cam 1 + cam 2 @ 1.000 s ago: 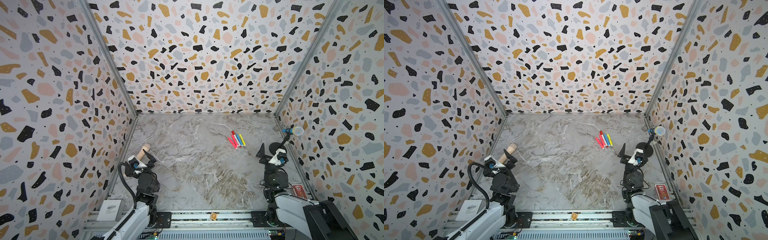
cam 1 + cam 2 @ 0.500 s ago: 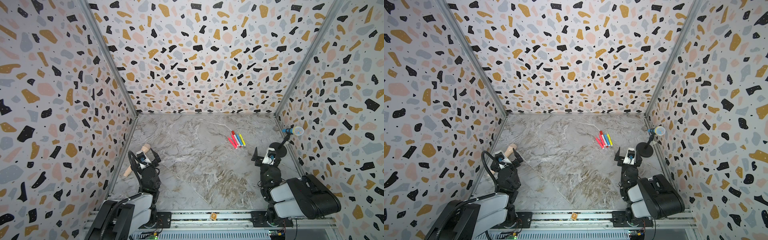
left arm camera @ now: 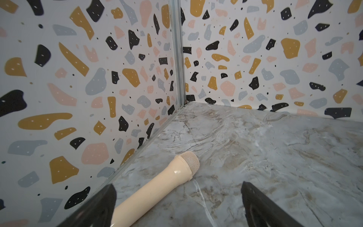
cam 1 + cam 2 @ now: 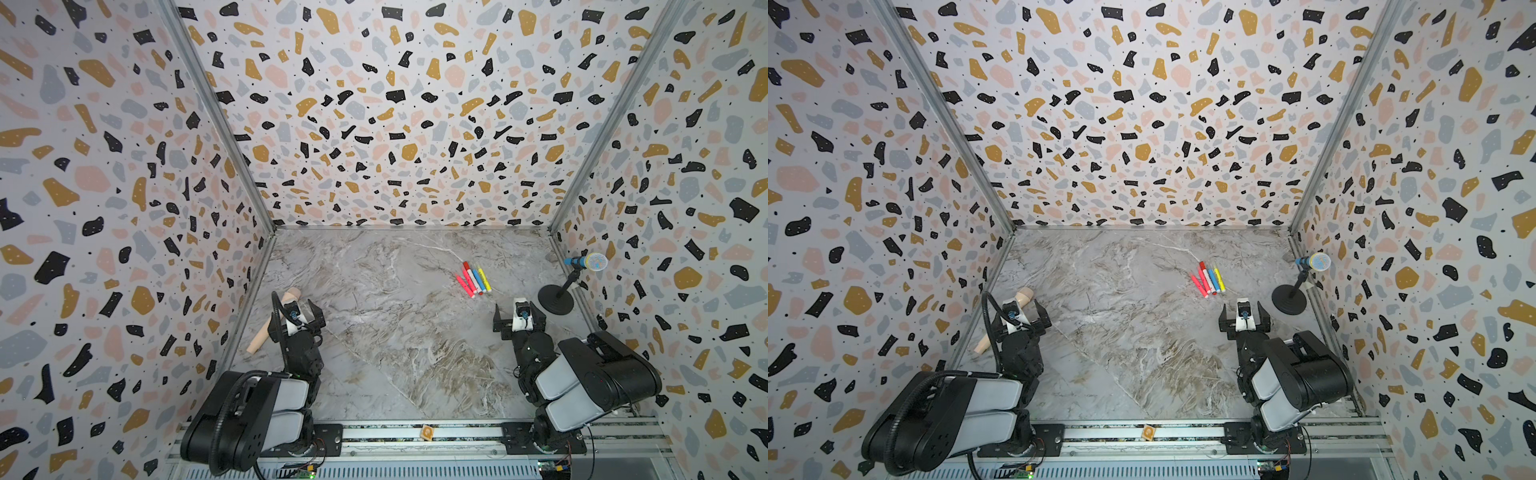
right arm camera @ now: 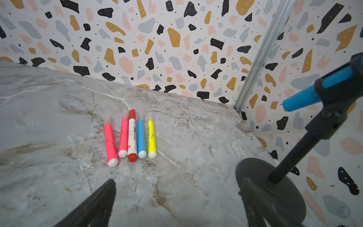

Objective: Insert pens into pen caps
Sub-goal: Reset both arms

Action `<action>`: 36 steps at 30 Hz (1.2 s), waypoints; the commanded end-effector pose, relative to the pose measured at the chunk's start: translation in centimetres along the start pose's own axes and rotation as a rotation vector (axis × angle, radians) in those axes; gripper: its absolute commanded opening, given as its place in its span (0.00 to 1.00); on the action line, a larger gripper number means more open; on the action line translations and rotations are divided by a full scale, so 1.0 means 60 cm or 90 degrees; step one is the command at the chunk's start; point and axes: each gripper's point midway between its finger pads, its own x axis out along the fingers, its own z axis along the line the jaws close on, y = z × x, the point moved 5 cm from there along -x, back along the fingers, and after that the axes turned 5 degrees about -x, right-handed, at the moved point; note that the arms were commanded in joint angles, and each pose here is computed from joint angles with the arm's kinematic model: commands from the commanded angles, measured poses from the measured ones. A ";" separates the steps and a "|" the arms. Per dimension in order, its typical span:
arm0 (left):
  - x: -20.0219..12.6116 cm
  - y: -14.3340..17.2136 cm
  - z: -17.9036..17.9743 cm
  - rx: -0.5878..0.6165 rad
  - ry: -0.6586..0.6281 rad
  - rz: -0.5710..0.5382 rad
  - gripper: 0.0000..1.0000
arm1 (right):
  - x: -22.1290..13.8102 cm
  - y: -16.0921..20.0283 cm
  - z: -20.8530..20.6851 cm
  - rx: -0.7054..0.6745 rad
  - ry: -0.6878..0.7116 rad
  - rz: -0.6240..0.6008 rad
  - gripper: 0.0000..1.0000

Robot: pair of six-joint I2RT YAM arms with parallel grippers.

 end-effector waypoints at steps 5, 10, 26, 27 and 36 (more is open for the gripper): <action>0.028 -0.020 -0.020 0.006 0.009 -0.027 0.99 | -0.025 -0.044 -0.017 0.020 0.022 -0.097 0.99; 0.004 -0.017 -0.018 0.011 0.049 -0.059 0.99 | -0.023 -0.043 -0.023 0.029 0.037 -0.093 0.99; 0.068 -0.006 -0.040 0.018 0.086 0.024 1.00 | 0.072 0.000 -0.048 0.095 0.046 0.068 0.99; 0.071 -0.005 -0.039 0.015 0.088 0.029 1.00 | 0.072 0.000 -0.049 0.096 0.047 0.066 0.99; 0.089 -0.004 -0.024 -0.015 0.085 0.046 0.99 | 0.071 0.000 -0.049 0.096 0.048 0.066 0.99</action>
